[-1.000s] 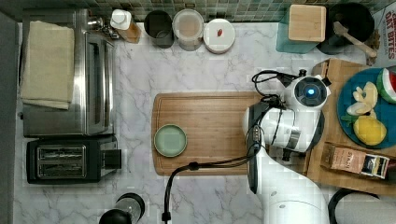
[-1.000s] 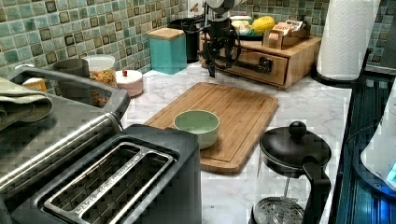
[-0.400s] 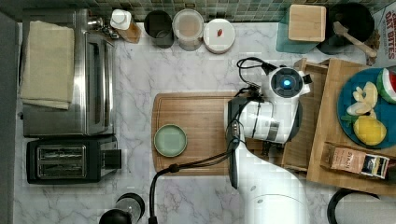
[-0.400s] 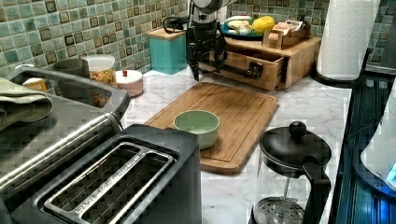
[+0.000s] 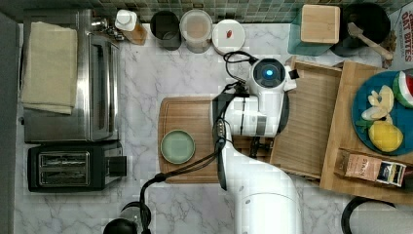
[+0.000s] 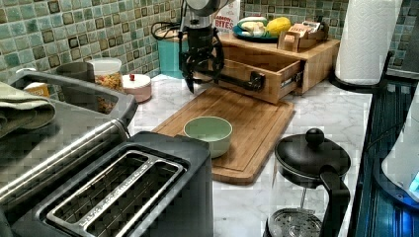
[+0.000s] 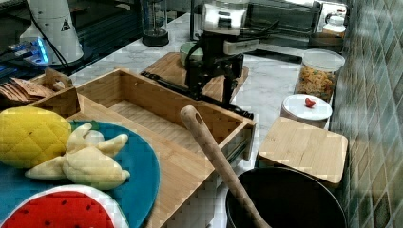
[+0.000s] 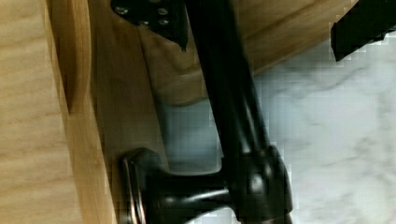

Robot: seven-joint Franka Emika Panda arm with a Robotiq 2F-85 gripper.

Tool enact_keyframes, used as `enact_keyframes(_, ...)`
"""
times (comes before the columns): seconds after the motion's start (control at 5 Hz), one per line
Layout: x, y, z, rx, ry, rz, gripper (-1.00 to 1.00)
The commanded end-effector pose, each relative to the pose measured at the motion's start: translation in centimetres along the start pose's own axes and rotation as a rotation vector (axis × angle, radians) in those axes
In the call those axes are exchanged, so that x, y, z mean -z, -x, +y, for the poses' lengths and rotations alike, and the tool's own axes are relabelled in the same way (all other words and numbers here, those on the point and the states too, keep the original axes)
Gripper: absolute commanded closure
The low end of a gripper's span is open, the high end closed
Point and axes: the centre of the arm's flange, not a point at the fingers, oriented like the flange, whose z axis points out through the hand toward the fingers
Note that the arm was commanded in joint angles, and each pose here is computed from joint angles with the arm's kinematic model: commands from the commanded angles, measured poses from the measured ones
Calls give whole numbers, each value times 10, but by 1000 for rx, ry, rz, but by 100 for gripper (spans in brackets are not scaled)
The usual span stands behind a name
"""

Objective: Open the drawer.

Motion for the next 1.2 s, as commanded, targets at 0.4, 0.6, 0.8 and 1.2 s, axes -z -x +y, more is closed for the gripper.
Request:
enact_keyframes(0.4, 35, 41, -202, 56, -72, -48, -100)
enact_keyframes(0.6, 41, 43, -211, 3, -67, -35, -100)
enact_keyframes(0.8, 40, 43, -211, 3, -67, -36, -100)
enact_keyframes(1.2, 41, 43, -211, 3, -67, -35, -100)
